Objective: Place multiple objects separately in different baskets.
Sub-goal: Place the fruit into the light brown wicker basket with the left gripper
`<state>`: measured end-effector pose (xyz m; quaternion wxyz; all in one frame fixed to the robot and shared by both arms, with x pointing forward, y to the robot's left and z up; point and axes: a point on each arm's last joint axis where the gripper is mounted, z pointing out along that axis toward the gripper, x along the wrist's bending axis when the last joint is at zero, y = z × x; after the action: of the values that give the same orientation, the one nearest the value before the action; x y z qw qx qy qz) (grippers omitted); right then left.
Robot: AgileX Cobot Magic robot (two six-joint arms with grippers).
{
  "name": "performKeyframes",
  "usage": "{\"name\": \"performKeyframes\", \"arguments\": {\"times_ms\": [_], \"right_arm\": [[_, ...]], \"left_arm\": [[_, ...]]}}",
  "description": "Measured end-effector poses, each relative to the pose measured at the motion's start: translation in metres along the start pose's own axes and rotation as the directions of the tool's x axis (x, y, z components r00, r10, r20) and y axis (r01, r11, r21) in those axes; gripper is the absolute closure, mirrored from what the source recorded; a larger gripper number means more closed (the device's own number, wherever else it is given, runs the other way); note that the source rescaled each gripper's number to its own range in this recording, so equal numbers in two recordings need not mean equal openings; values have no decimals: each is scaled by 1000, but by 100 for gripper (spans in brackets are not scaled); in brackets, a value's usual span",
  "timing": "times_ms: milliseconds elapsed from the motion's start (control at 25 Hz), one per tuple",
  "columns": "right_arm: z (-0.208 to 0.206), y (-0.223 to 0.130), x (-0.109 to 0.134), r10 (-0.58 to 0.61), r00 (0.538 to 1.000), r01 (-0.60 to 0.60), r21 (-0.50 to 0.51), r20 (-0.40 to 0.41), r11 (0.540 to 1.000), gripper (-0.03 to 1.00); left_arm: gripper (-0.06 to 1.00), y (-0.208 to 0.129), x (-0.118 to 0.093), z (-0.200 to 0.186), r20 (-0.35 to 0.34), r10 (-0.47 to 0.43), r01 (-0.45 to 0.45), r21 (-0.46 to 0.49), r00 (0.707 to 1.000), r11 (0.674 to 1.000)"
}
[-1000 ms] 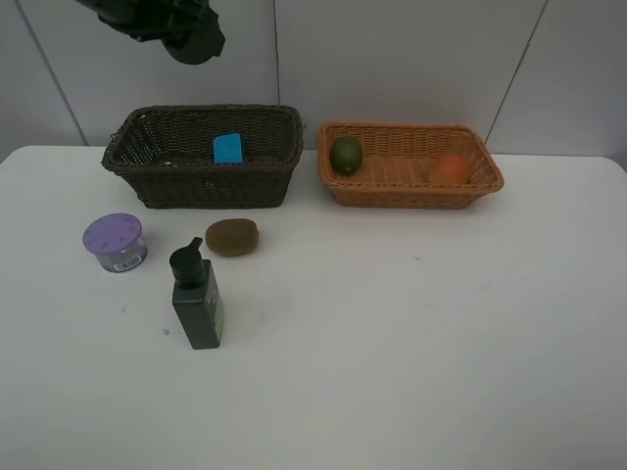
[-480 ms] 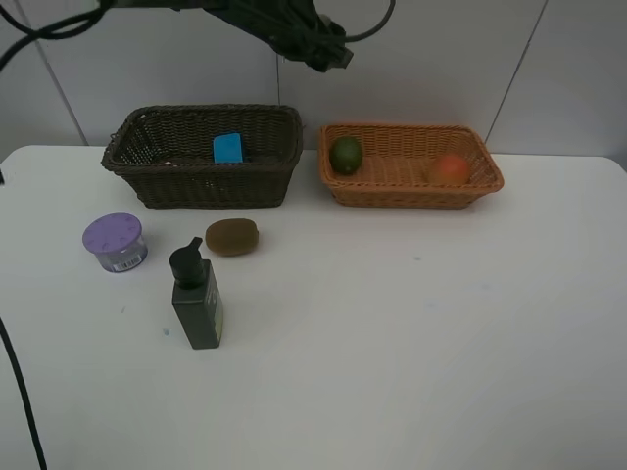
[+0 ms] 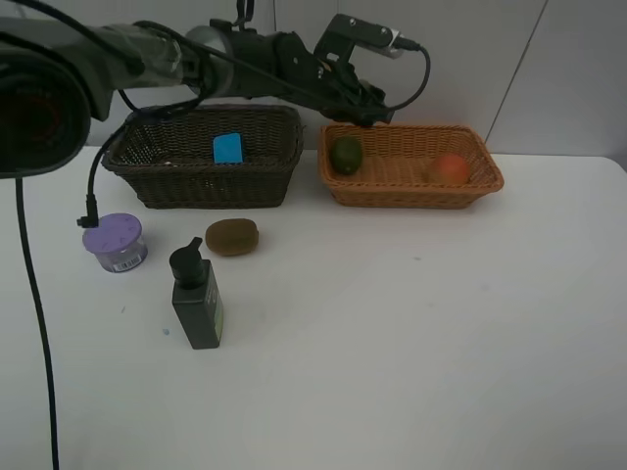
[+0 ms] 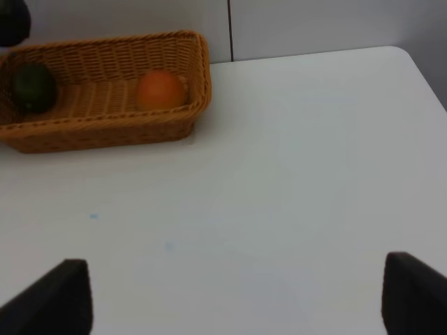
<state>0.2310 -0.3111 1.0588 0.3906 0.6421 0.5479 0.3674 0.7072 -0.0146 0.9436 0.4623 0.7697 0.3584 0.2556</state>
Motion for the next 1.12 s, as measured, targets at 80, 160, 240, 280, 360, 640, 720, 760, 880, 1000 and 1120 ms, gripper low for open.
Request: {"name": "performKeyframes", "arguments": {"times_ms": [80,160,240,280,360,640,720,760,880,1000,1120], "right_arm": [[0,0,0,0,1000,0,0,0,1000,-3],[0,0,0,0,1000,0,0,0,1000,-3],[0,0,0,0,1000,0,0,0,1000,-3],[0,0,0,0,1000,0,0,0,1000,-3],[0,0,0,0,1000,0,0,0,1000,-3],[0,0,0,0,1000,0,0,0,1000,-3],[0,0,0,0,1000,0,0,0,1000,-3],[0,0,0,0,1000,0,0,0,1000,-3],[0,0,0,0,1000,0,0,0,1000,-3],[0,0,0,0,1000,0,0,0,1000,-3],[0,0,0,0,1000,0,0,0,1000,-3]], "left_arm": [[26,-9,-4,6,7,-8,7,19,1000,1000],[26,-14,-5,8,9,-9,9,27,1000,1000],[26,-14,-5,8,9,-11,11,27,1000,1000],[26,-13,-5,8,8,-11,11,24,1000,1000],[26,-13,-5,8,7,-11,11,22,1000,1000],[26,-15,-6,8,20,-24,23,47,1000,999],[11,-15,-6,8,19,-33,32,46,999,998],[3,-15,-6,8,20,-34,33,46,999,998],[-4,-15,-6,8,20,-38,37,47,999,998],[-5,-15,-6,8,20,-38,37,47,999,998],[-5,-15,-6,8,21,-39,38,47,999,998]]}}
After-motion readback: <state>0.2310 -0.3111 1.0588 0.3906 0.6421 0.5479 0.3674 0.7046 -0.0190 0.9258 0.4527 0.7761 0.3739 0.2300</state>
